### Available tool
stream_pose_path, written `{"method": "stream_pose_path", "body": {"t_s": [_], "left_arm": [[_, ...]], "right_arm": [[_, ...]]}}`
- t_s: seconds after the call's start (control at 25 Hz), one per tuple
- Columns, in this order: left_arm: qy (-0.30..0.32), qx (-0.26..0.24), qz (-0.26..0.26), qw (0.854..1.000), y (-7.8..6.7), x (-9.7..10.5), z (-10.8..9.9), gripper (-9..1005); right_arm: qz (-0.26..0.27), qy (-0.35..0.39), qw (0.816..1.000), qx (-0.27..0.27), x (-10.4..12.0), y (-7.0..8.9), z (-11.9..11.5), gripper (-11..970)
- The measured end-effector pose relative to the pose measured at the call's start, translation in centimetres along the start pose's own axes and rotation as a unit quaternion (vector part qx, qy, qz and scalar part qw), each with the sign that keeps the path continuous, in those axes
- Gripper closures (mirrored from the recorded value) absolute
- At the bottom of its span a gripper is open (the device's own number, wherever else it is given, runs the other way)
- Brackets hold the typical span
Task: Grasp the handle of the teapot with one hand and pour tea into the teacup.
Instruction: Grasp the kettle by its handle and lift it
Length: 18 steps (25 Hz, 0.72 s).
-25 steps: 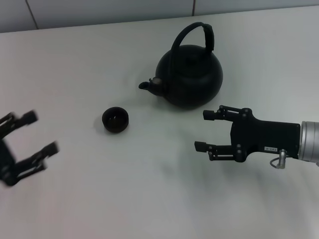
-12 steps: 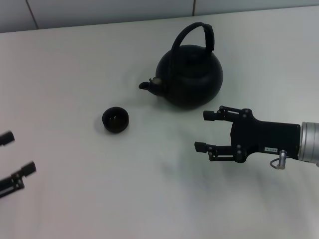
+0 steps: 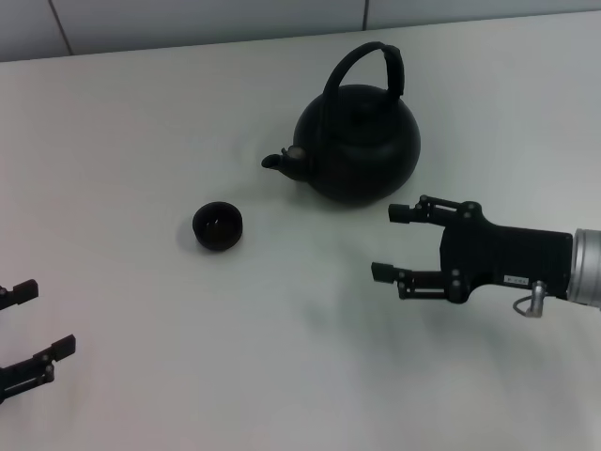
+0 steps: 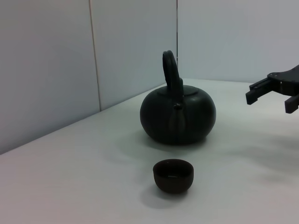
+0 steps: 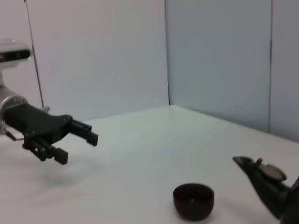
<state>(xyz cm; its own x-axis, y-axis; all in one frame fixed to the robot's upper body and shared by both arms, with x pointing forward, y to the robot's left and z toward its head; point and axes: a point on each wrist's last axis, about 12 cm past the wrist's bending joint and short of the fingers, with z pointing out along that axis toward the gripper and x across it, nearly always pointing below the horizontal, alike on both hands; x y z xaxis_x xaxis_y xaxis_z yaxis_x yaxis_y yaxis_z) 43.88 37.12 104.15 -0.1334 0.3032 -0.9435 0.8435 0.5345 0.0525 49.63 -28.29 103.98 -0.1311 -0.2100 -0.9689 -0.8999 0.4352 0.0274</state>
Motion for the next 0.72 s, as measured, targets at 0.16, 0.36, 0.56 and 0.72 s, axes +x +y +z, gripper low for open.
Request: {"method": "stream_pose_path", "body": {"t_s": [0.16,0.36,0.56,0.72], "left_arm": [[-0.005,-0.004,-0.002,1.0,0.0,-0.1,0.3,193],[-0.005,-0.011,-0.003,1.0,0.1,0.0,0.5,193],[-0.007,-0.014,-0.003,1.0,0.1,-0.1,0.6,194],[-0.01,-0.013,-0.005,1.0,0.0,-0.1,0.9,194]], "right_arm": [[-0.008,-0.063,0.997,0.052,0.3,0.7,-1.1,218],[0.0,-0.142,0.973,0.18,1.6,1.7,-2.6,221],[0.014,-0.17,0.933,0.318,3.2,2.4,-3.3,225],[0.015,-0.16,0.93,0.329,3.6,2.5,-2.8,228]]}}
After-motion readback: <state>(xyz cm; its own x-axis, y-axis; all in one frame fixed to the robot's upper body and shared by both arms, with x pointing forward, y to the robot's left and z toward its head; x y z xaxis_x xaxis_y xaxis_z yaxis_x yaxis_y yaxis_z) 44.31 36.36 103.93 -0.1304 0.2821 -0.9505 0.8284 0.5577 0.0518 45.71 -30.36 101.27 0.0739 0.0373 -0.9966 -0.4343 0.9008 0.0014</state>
